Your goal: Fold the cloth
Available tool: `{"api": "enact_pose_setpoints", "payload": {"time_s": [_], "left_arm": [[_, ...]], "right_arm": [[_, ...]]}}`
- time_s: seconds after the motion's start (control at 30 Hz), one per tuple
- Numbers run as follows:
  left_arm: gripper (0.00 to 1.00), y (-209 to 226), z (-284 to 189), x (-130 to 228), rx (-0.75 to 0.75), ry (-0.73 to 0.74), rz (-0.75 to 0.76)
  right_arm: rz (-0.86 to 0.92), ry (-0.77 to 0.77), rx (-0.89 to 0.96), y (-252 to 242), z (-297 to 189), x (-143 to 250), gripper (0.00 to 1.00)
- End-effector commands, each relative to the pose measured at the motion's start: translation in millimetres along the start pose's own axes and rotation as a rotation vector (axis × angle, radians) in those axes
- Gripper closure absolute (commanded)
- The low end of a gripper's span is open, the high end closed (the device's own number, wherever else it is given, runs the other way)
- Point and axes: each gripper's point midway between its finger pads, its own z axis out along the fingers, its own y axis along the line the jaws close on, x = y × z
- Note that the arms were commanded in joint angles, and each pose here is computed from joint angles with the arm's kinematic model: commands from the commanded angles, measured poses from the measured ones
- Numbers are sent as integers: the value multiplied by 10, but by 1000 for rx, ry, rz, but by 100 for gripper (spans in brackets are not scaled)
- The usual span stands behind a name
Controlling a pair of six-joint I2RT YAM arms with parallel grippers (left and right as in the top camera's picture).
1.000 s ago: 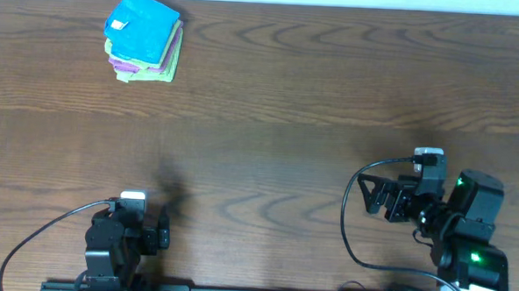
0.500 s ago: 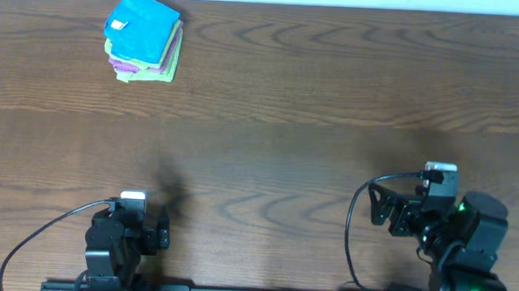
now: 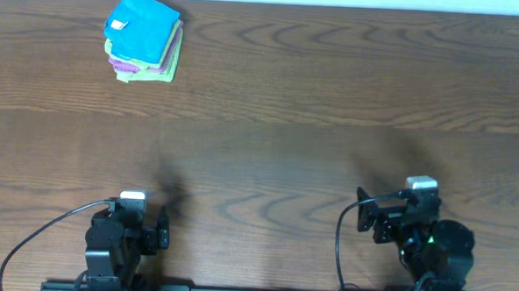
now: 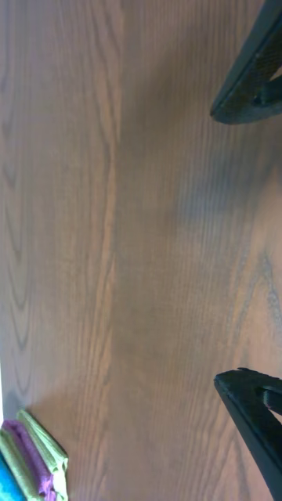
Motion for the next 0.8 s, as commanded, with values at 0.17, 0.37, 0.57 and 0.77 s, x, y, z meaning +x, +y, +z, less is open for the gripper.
{"api": "enact_pose_setpoints", "payload": {"time_s": [0.17,0.37,0.57,0.77], "left_arm": [[5,-5,48,150,-1,46,15],[5,-5,48,151,-1,47,15],[4,-5,48,150,-1,46,15],[5,-5,48,150,-1,46,15]], "right_arm": [[-39,-44,25,-54,64,209,1],[-61,-39,38,-76,119,334,1],[-116,-41,55,-83,115,328,1],[-136,-40,55,-79,115,330,1]]}}
